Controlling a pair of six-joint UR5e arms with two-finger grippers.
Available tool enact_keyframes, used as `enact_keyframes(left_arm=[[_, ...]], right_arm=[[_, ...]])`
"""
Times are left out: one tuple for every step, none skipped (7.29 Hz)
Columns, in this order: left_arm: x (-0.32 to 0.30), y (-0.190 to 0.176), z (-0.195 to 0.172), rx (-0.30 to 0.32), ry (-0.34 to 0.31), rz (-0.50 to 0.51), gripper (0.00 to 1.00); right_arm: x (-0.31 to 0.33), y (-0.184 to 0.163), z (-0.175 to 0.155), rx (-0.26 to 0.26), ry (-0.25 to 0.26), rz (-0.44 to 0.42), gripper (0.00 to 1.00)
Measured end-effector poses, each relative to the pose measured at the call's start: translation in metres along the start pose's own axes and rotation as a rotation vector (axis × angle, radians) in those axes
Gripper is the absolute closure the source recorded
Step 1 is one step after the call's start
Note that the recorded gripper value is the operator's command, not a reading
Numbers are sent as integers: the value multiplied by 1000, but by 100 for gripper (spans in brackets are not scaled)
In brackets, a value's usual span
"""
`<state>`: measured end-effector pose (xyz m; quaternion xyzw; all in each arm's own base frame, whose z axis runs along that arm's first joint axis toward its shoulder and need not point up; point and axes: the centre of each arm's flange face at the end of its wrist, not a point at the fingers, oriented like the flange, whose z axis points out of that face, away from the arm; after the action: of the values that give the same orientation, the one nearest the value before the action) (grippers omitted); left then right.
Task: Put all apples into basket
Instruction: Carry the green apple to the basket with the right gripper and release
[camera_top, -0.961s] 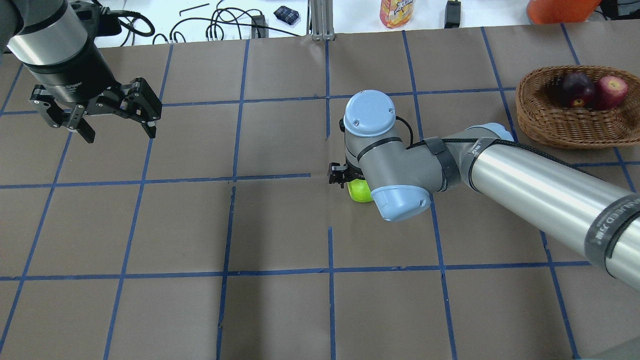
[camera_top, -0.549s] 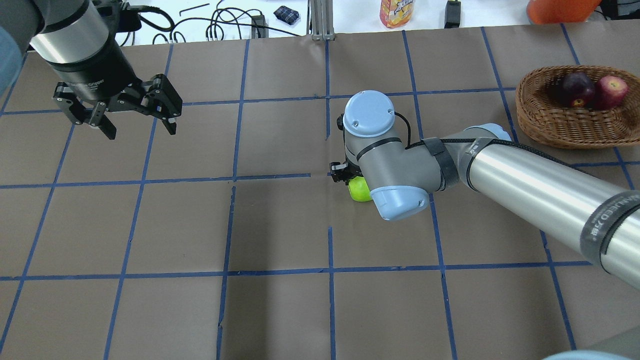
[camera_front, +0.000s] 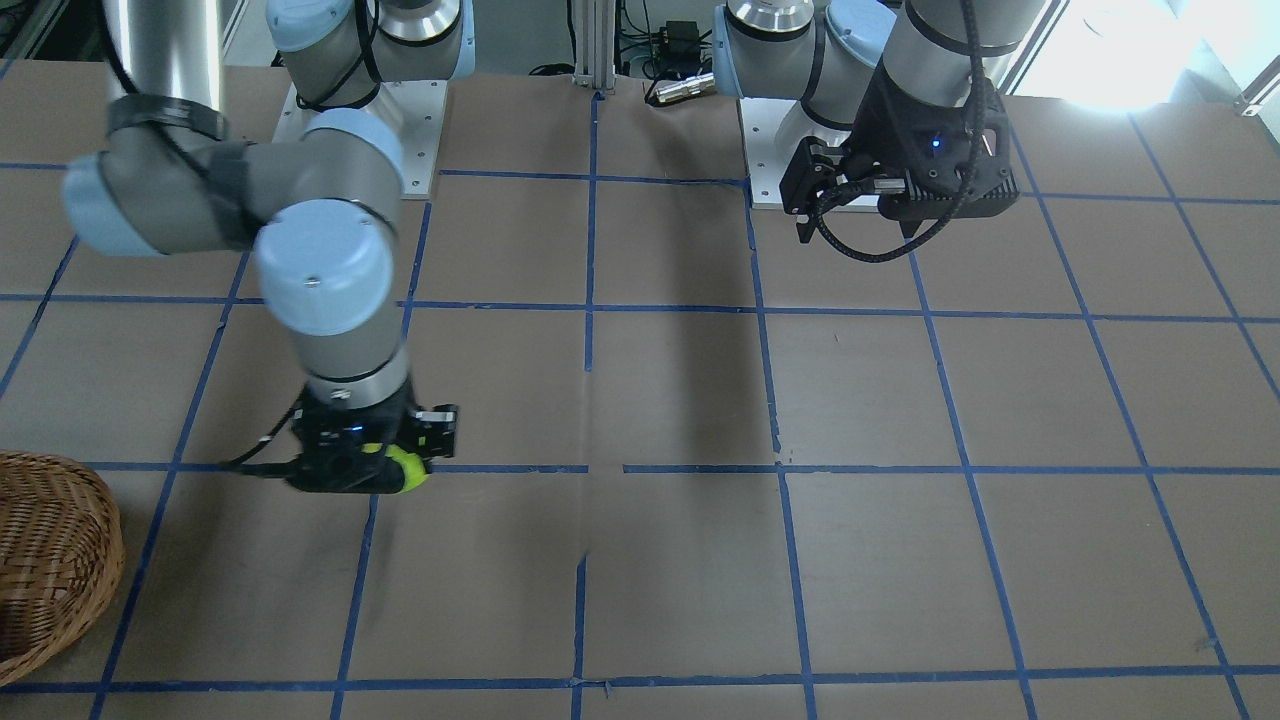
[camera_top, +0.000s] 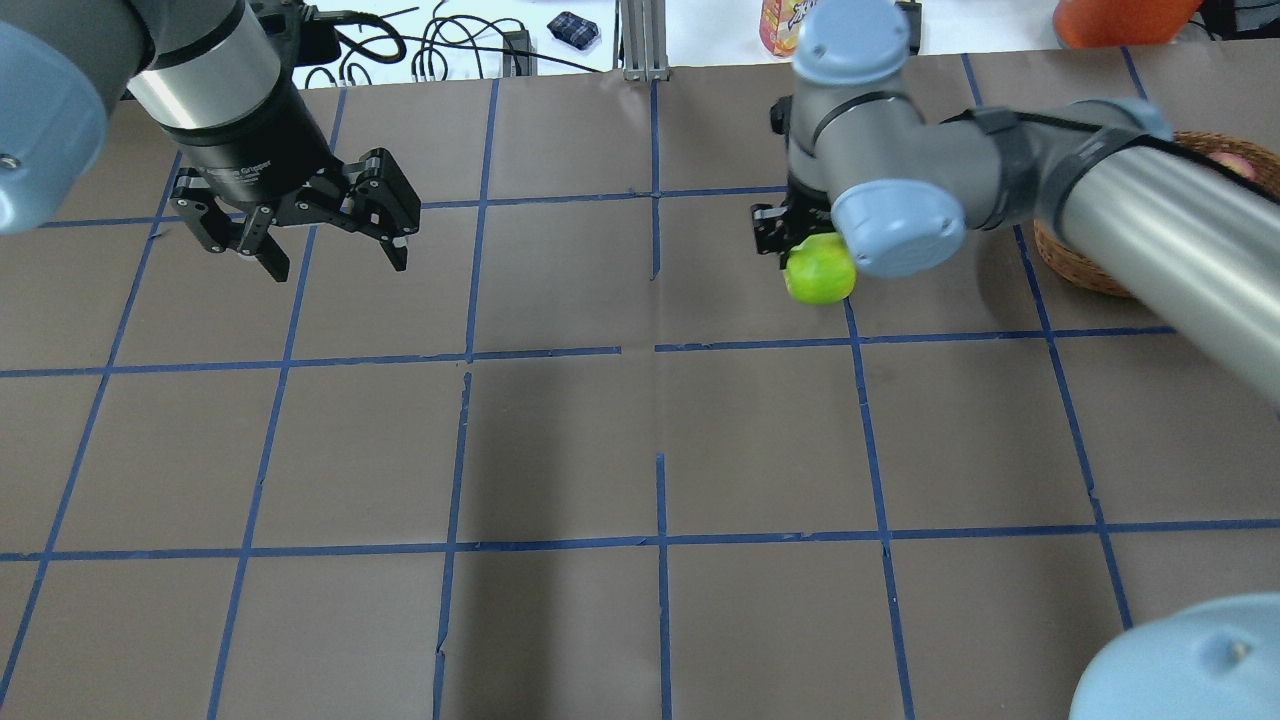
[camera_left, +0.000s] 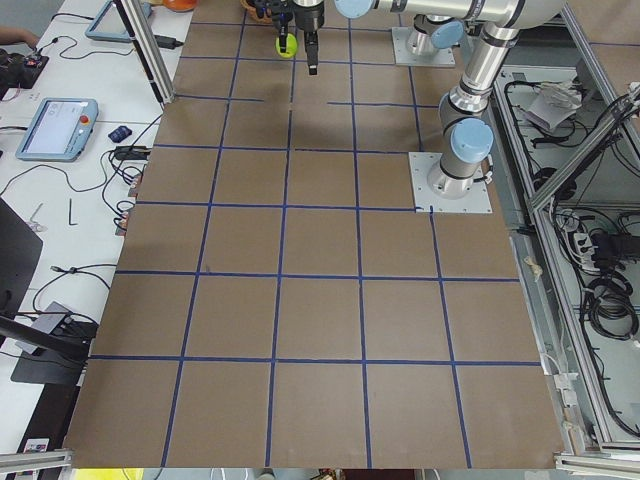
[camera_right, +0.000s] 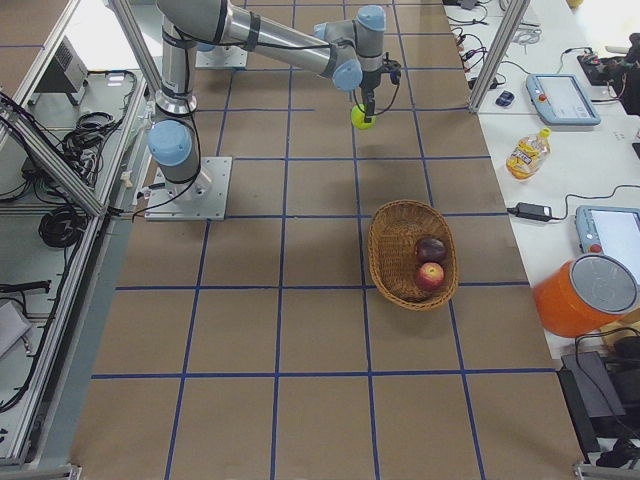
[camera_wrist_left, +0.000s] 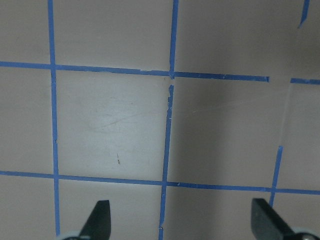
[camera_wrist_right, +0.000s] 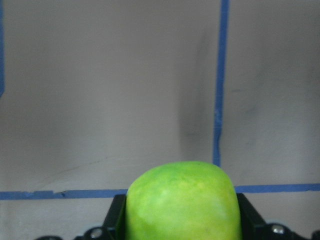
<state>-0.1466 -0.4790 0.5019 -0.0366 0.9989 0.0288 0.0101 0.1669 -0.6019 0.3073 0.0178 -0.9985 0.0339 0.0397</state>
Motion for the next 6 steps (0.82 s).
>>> enact_keyframes(left_arm=[[2, 0, 0, -1, 1, 0, 0], [3, 0, 1, -3, 3, -1, 0], [3, 0, 3, -6, 5, -2, 0], [4, 0, 5, -10, 6, -2, 0], [4, 1, 6, -10, 6, -3, 0], [4, 0, 6, -9, 7, -3, 0]], right_arm=[[86, -23, 1, 1, -10, -57, 57], [172, -38, 15, 16, -8, -124, 56], [245, -51, 35, 46, -21, -167, 55], [299, -61, 51, 75, -58, -188, 39], [326, -65, 57, 81, -90, -199, 0], [337, -65, 60, 74, -111, -202, 0]])
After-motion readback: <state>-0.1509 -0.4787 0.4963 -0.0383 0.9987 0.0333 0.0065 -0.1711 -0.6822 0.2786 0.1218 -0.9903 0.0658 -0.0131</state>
